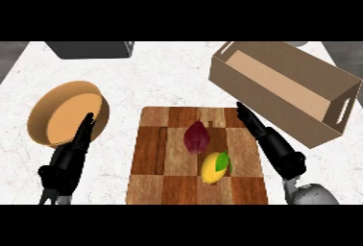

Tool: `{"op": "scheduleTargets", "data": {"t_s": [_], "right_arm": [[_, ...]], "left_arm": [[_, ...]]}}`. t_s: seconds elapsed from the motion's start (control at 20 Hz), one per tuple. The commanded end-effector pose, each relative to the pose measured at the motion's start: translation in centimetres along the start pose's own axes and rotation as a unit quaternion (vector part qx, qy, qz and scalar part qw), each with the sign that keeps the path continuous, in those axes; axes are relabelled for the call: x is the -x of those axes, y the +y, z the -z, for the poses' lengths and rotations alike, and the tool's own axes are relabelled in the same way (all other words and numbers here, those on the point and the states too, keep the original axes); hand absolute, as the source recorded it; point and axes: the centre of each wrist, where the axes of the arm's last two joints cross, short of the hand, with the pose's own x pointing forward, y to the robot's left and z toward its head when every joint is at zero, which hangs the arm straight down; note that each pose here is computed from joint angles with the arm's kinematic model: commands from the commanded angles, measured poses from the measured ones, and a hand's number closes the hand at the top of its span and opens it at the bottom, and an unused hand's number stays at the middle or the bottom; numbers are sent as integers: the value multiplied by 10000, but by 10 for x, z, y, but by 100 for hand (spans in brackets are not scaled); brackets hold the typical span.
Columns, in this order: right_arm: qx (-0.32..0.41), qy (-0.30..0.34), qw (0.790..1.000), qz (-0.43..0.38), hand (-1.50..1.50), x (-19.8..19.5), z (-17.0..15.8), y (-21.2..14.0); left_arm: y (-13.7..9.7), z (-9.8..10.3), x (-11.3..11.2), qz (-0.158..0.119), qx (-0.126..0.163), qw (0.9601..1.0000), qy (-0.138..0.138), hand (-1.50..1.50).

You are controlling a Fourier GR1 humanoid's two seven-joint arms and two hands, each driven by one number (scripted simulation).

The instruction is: Pick the pear from the cutting board and place it in the cardboard box

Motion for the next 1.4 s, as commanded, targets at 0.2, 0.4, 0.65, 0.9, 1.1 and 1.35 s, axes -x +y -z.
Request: {"op": "scheduleTargets", "data": {"t_s": [0.2,0.4,0.65,0.9,1.1,1.35], "right_arm": [[2535,-1266,9575,547,-150,-78,-1,-82],[3058,-90,9511,-429,-150,-70,-22,-101],[2380,-576,9602,-1343,-150,-41,-44,-82],[1859,-655,9548,-2225,-150,-65,-36,-79],[1162,154,9461,-3018,-150,-113,-16,-83],[156,771,9321,-3535,-150,-129,6,-50]], "left_arm": [[25,34,-62,1013,538,9851,-1280,0],[25,45,-80,1071,1178,9773,-1394,0],[31,54,-106,1040,1287,9760,-1415,0],[18,58,-80,1078,1160,9771,-1420,0],[10,64,-83,1067,1231,9772,-1364,0],[7,53,-91,963,1443,9749,-1395,0]]}}
